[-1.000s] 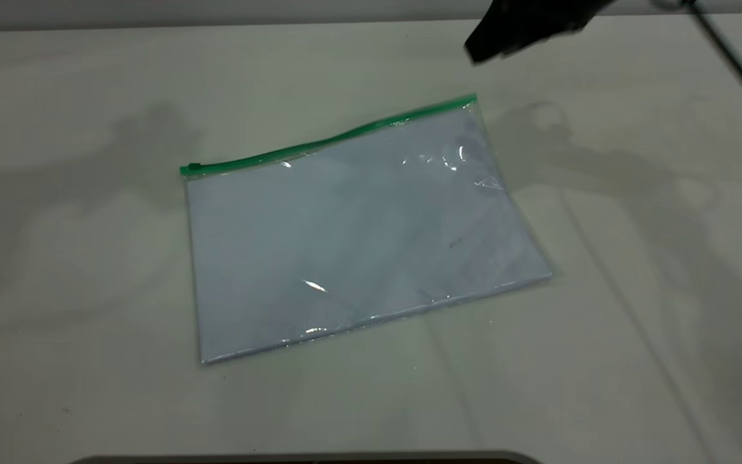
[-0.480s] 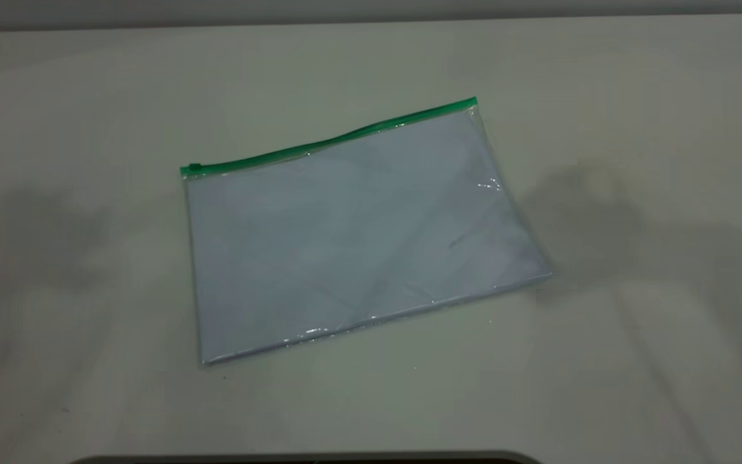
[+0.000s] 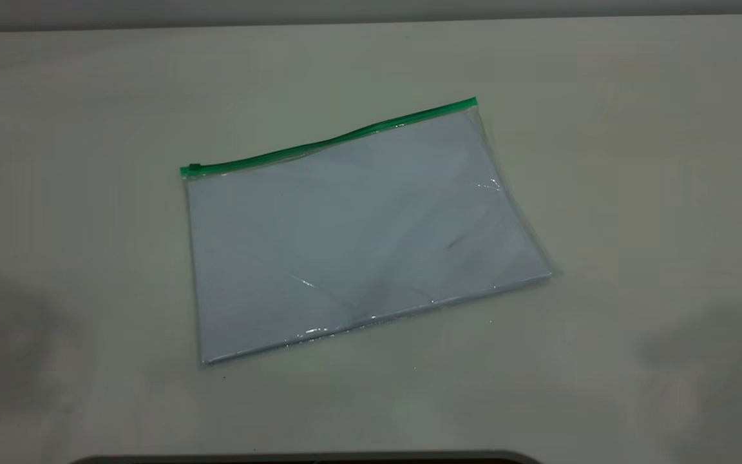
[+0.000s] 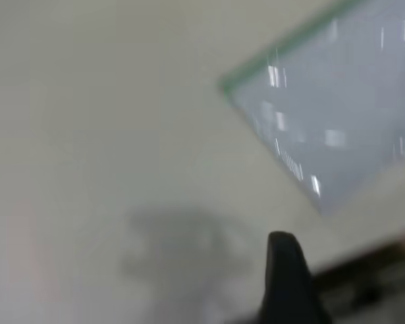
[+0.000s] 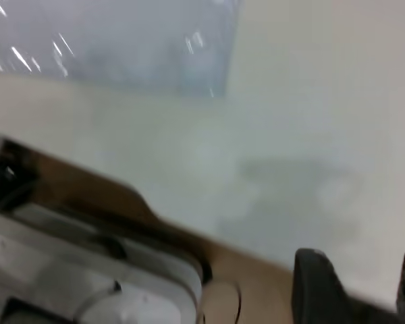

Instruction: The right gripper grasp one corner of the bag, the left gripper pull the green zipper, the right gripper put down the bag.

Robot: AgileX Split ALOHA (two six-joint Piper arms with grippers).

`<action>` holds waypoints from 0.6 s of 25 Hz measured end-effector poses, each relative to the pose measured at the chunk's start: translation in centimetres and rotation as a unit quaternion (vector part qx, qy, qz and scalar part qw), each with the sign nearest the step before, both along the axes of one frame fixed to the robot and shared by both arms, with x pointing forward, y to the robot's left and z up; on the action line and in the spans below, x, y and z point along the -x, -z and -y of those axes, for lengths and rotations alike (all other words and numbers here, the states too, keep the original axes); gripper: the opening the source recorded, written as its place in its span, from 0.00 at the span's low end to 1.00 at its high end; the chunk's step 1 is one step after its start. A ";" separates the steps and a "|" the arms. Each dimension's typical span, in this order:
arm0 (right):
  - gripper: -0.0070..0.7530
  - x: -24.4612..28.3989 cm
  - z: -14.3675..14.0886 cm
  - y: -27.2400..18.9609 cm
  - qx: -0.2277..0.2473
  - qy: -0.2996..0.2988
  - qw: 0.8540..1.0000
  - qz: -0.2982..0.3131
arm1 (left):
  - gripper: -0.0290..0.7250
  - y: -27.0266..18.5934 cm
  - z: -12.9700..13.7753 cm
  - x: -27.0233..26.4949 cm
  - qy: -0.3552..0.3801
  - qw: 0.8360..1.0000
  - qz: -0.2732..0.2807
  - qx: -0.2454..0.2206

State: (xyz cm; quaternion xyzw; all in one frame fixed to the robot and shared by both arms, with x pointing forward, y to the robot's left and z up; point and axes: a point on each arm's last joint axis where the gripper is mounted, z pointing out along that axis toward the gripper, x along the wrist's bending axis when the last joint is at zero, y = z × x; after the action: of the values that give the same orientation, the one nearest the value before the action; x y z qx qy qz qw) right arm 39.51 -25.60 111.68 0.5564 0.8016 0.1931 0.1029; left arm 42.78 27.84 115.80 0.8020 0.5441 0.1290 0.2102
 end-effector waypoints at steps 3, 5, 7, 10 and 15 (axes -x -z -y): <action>0.47 3.2 0.9 3.4 0.015 0.020 0.999 -0.030 | 0.74 4.3 -0.1 1.8 -0.009 0.998 -0.069 0.002; 0.51 5.0 1.4 5.8 0.019 0.034 0.998 -0.048 | 0.74 6.6 -0.1 3.1 -0.016 0.994 -0.105 0.003; 0.56 6.2 1.7 7.6 0.017 0.047 0.998 -0.050 | 0.74 8.6 -0.2 4.4 -0.019 0.991 -0.133 0.002; 0.59 7.6 2.0 9.2 0.012 0.058 0.997 -0.048 | 0.74 11.3 -0.2 6.2 -0.023 0.988 -0.152 0.001; 0.59 7.8 2.4 8.9 0.008 0.068 0.997 0.025 | 0.74 14.1 -0.4 8.1 -0.045 0.991 -0.127 0.007</action>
State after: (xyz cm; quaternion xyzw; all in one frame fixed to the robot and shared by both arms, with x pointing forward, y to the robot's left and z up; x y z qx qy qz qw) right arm 31.66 -27.97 102.81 0.6039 0.7605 0.1928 0.1405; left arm 34.66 28.21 101.75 0.7854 0.6025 0.0314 0.1385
